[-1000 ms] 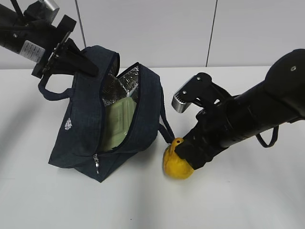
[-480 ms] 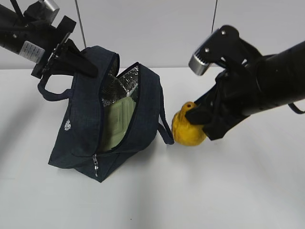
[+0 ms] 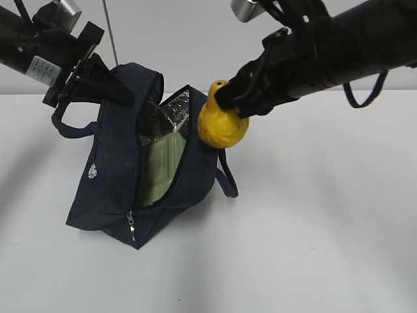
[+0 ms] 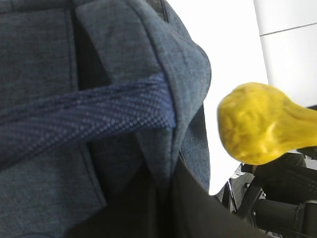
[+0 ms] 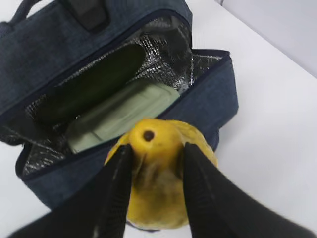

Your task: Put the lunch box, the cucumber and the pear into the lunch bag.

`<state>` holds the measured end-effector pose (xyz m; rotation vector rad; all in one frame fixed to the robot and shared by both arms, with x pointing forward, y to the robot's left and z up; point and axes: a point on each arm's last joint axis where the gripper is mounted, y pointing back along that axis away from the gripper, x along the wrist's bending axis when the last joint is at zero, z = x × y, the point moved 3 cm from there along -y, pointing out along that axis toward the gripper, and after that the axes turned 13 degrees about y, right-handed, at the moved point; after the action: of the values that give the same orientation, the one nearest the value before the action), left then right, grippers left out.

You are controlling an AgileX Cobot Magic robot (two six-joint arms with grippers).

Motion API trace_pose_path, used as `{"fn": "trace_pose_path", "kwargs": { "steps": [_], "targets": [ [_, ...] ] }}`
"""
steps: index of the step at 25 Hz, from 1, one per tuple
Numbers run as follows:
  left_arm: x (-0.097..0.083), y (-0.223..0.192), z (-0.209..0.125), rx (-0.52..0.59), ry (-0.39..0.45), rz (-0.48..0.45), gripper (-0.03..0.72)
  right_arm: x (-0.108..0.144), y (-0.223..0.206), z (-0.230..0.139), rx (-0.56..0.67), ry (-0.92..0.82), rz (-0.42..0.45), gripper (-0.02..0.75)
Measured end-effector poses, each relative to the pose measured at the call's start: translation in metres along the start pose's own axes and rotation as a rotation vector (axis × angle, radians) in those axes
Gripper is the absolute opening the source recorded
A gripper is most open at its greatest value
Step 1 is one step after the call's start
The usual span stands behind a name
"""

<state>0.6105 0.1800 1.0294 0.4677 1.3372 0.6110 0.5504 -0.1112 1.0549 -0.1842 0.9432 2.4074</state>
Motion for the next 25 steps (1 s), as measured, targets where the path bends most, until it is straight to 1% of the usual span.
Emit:
{"fn": "trace_pose_path", "kwargs": {
  "steps": [3, 8, 12, 16, 18, 20, 23, 25],
  "targets": [
    [0.000, 0.000, 0.000, 0.000, 0.000, -0.001, 0.002, -0.008, -0.018, 0.010, -0.055, -0.042, 0.024, 0.247],
    [0.000, 0.000, 0.000, -0.001, 0.001, -0.002, 0.002, -0.017, -0.054, 0.020, -0.120, -0.115, 0.100, 0.247],
    [0.000, 0.000, 0.000, 0.001, 0.000, 0.000, 0.002, -0.022, -0.075, 0.020, -0.123, -0.124, 0.131, 0.246],
    [0.000, 0.000, 0.000, 0.001, 0.000, 0.000, 0.002, -0.022, -0.076, 0.021, -0.119, -0.102, 0.133, 0.246],
    [0.000, 0.000, 0.000, 0.001, 0.000, -0.001, 0.002, -0.022, -0.077, 0.018, -0.093, -0.086, 0.132, 0.248],
    [0.000, 0.000, 0.000, 0.001, 0.000, -0.001, 0.002, -0.023, -0.077, 0.012, -0.040, -0.123, 0.118, 0.265],
    [0.000, 0.000, 0.000, 0.001, 0.000, -0.001, 0.002, -0.030, -0.076, -0.004, 0.069, -0.184, 0.079, 0.333],
    [0.000, 0.000, 0.000, 0.001, 0.000, -0.001, 0.002, -0.036, -0.074, -0.013, 0.120, -0.263, 0.048, 0.385]
  ]
}}
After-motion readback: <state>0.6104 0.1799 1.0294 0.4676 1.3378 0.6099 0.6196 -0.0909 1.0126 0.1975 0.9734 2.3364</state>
